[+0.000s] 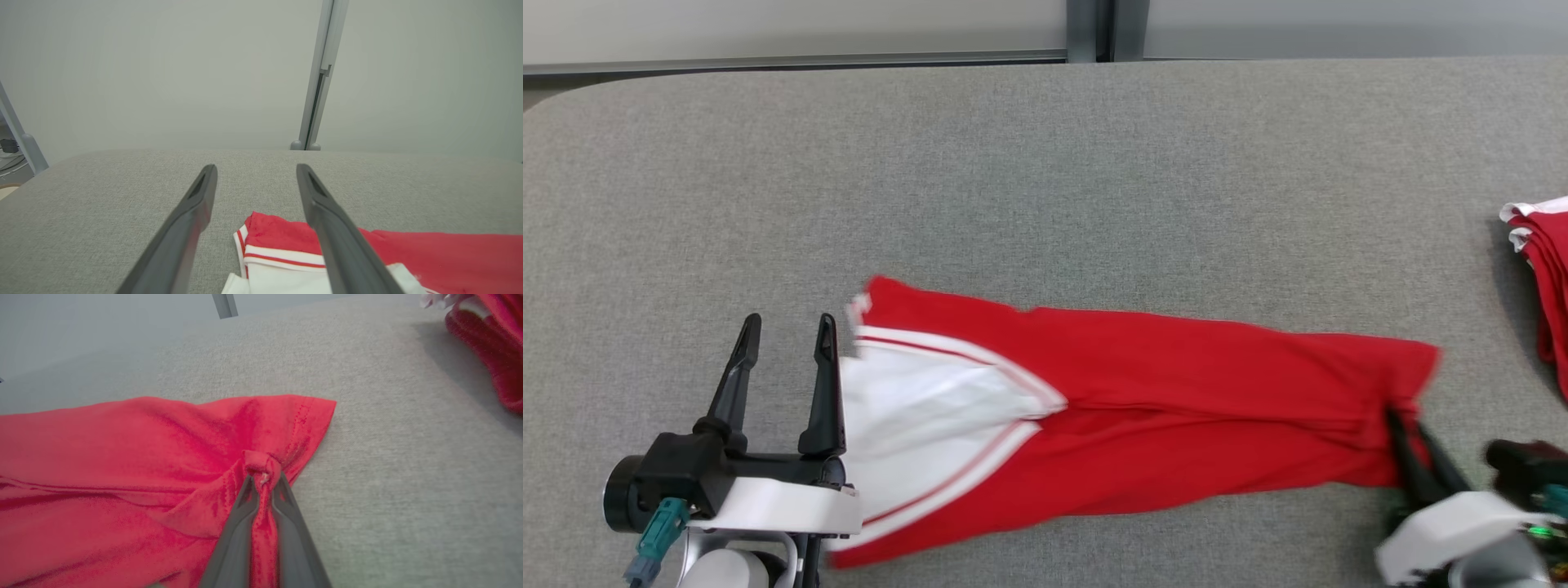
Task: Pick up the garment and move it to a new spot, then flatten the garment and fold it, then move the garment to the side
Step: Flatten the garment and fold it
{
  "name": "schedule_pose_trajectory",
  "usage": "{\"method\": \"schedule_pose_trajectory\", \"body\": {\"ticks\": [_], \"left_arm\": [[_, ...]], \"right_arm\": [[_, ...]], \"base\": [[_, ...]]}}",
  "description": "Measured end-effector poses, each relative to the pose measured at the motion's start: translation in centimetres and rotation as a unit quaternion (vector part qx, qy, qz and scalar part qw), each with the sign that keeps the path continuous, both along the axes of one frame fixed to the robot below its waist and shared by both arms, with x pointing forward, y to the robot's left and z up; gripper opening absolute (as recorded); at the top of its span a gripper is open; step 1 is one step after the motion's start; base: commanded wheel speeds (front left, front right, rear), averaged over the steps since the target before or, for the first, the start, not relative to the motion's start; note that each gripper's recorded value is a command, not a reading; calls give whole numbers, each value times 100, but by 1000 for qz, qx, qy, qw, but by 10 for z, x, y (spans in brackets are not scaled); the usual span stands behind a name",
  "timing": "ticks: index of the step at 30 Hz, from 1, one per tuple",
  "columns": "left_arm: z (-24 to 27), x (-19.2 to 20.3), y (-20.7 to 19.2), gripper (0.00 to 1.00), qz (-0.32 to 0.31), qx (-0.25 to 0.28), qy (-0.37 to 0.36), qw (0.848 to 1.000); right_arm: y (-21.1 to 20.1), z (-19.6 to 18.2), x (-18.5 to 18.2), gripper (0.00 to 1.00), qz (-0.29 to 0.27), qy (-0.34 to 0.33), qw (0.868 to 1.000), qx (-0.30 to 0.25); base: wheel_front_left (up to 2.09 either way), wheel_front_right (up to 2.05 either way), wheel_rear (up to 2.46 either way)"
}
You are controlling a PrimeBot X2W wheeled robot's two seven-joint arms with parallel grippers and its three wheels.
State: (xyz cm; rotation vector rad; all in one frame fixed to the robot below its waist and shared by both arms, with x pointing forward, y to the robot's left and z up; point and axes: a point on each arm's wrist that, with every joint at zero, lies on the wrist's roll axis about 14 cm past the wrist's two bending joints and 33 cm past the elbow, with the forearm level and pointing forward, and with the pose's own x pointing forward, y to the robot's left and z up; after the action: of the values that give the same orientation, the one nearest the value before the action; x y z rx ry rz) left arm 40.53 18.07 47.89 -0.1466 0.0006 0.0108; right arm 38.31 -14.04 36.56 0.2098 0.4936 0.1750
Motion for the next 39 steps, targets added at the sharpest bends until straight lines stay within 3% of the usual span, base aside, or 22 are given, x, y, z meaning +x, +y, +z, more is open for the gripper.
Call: {"method": "schedule_pose_trajectory", "body": {"ticks": [5,10,13,15,20,27,35,36,37,38,39], "left_arm": [[2,-4,2,100,6,-3,-2,1000],[7,-8,5,100,12,-3,-9,1000],[8,-13,5,100,14,-6,-9,1000],[15,-14,4,100,12,-5,-20,1000],[18,-18,4,100,10,-5,-24,1000],[16,-26,7,100,19,-10,-20,1000],[5,-28,21,100,39,-10,-3,999],[3,-28,22,100,41,-10,0,999],[2,-28,23,100,42,-10,2,999],[1,-28,24,100,44,-9,4,999],[0,-28,25,100,46,-8,4,999]], "right_arm": [[-68,12,-6,0,-46,-15,997,-60],[-82,46,0,0,-44,-61,994,-83],[-52,80,14,0,-7,-104,992,-69],[1,117,22,0,47,-143,988,-40],[98,147,15,0,155,-165,973,32],[204,116,-27,0,293,-89,944,124],[242,88,-36,0,333,-54,925,173],[244,84,-35,28,337,-52,924,170],[247,80,-36,28,343,-47,923,167],[249,80,-35,79,342,-49,922,174],[251,80,-35,100,346,-54,920,174]], "base": [[0,0,0],[0,0,0],[0,0,0],[0,0,0],[0,0,0],[0,0,0],[0,0,0],[0,0,0],[0,0,0],[0,0,0],[0,0,0]]}}
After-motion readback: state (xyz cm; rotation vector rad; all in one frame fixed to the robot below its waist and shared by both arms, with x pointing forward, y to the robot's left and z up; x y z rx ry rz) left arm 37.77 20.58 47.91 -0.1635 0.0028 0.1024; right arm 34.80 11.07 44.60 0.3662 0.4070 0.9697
